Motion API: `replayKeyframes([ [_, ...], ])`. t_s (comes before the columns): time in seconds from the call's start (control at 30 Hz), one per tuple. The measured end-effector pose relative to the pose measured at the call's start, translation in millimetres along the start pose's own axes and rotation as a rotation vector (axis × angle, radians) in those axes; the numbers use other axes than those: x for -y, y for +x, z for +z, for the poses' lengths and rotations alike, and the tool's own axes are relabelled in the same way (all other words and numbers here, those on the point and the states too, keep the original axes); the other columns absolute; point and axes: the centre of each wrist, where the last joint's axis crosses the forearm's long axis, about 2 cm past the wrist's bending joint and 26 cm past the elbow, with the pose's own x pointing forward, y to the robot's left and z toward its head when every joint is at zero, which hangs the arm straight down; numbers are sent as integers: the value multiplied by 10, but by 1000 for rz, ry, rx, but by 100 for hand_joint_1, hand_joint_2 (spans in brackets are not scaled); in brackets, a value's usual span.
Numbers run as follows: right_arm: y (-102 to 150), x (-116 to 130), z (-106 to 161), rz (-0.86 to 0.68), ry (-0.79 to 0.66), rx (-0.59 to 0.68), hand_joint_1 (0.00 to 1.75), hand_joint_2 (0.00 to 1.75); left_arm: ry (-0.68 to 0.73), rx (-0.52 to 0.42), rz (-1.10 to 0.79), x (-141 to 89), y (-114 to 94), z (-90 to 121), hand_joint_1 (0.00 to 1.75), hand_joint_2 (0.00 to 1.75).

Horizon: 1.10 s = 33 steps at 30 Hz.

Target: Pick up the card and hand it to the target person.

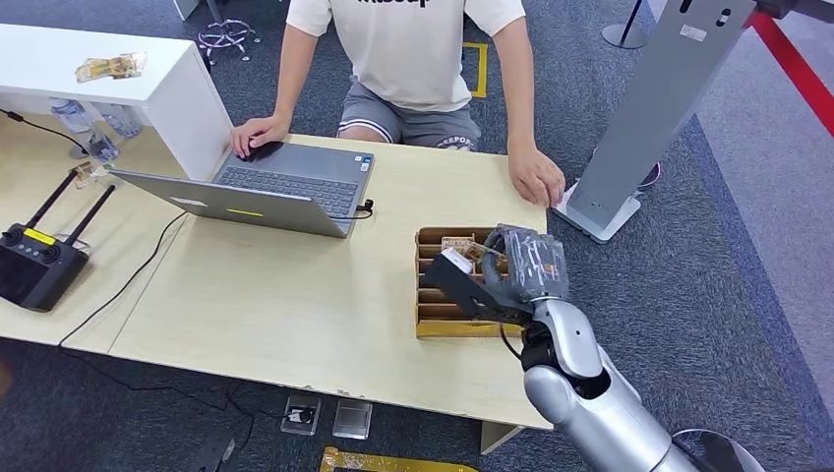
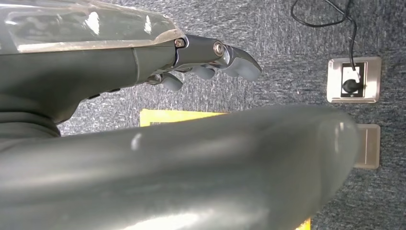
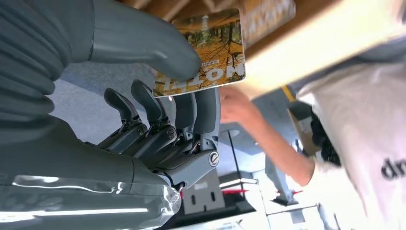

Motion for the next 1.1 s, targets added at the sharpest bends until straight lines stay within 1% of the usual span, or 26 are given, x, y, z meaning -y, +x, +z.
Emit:
replayKeyframes([
  [0.17, 70, 344, 74, -46, -88, 74, 155, 175, 3, -1, 7, 0, -1, 0, 0, 0],
  [0.23, 104, 421, 98, -67, -106, 116, 155, 175, 3, -1, 7, 2, 0, 0, 0, 0],
  [0.33, 126, 459, 101, -99, -120, 175, 155, 175, -1, 4, 7, 8, 5, -1, 0, 0],
  [0.5, 87, 446, -8, -125, -201, 270, 155, 175, -14, 11, 0, 20, 15, -4, 0, 0],
  [0.7, -114, 331, -179, -117, -342, 357, 155, 175, -20, 14, -8, 26, 23, -6, 0, 0],
  [0.83, -257, 229, -230, -84, -385, 360, 155, 175, -23, 12, -17, 29, 25, -7, 0, 0],
  [0.97, -341, 130, -249, -53, -374, 337, 155, 175, -24, 9, -20, 31, 24, -6, 0, 0],
  [1.1, -380, 42, -241, -36, -344, 318, 0, 175, -21, 10, -29, 33, 21, -5, 0, 0],
])
